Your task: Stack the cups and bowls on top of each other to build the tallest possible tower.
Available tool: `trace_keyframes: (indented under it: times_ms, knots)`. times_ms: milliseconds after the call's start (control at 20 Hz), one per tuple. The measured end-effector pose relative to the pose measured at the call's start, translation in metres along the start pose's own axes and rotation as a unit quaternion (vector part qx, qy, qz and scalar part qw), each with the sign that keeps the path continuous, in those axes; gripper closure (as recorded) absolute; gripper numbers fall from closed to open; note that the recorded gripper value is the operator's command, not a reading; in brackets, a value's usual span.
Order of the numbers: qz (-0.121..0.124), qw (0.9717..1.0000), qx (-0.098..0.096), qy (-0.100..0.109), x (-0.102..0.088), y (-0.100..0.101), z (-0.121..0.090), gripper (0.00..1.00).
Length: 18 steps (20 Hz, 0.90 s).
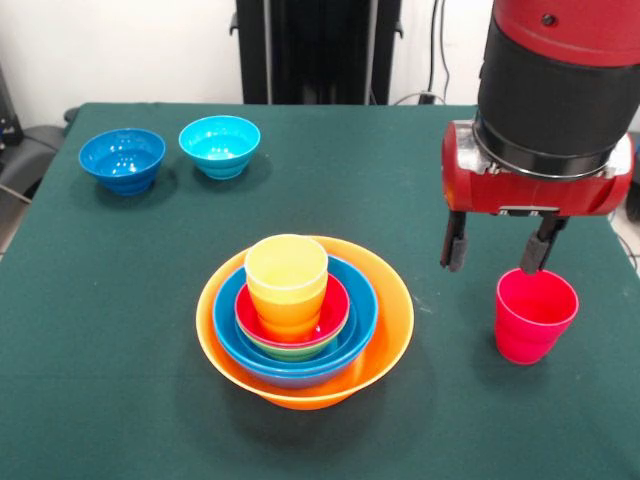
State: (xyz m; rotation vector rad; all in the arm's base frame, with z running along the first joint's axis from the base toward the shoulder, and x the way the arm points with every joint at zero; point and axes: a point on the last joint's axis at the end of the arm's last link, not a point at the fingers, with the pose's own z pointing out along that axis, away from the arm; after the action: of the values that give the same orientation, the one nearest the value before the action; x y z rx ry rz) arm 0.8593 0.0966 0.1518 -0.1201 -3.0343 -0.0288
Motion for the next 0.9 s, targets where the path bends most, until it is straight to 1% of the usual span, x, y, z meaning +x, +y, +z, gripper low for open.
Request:
trace_keyframes:
  times_ms: [200,400,650,750,850,900]
  knots:
    - [0.0,0.9999,-0.001,-0.012,-0.005,0.003,-0.007,0.0]
    - [-0.001,0.9999,-0.002,-0.016,-0.007,0.006,-0.005,0.0]
    - [-0.003,0.9999,-0.002,-0.01,-0.006,0.01,0.007,0.0]
    - [-0.005,1.0,-0.002,-0.003,-0.004,0.013,0.016,0.0]
    - [-0.006,1.0,-0.002,-0.001,-0.003,0.014,0.02,0.0]
    - [-0.007,1.0,-0.002,0.003,-0.002,0.016,0.026,0.0]
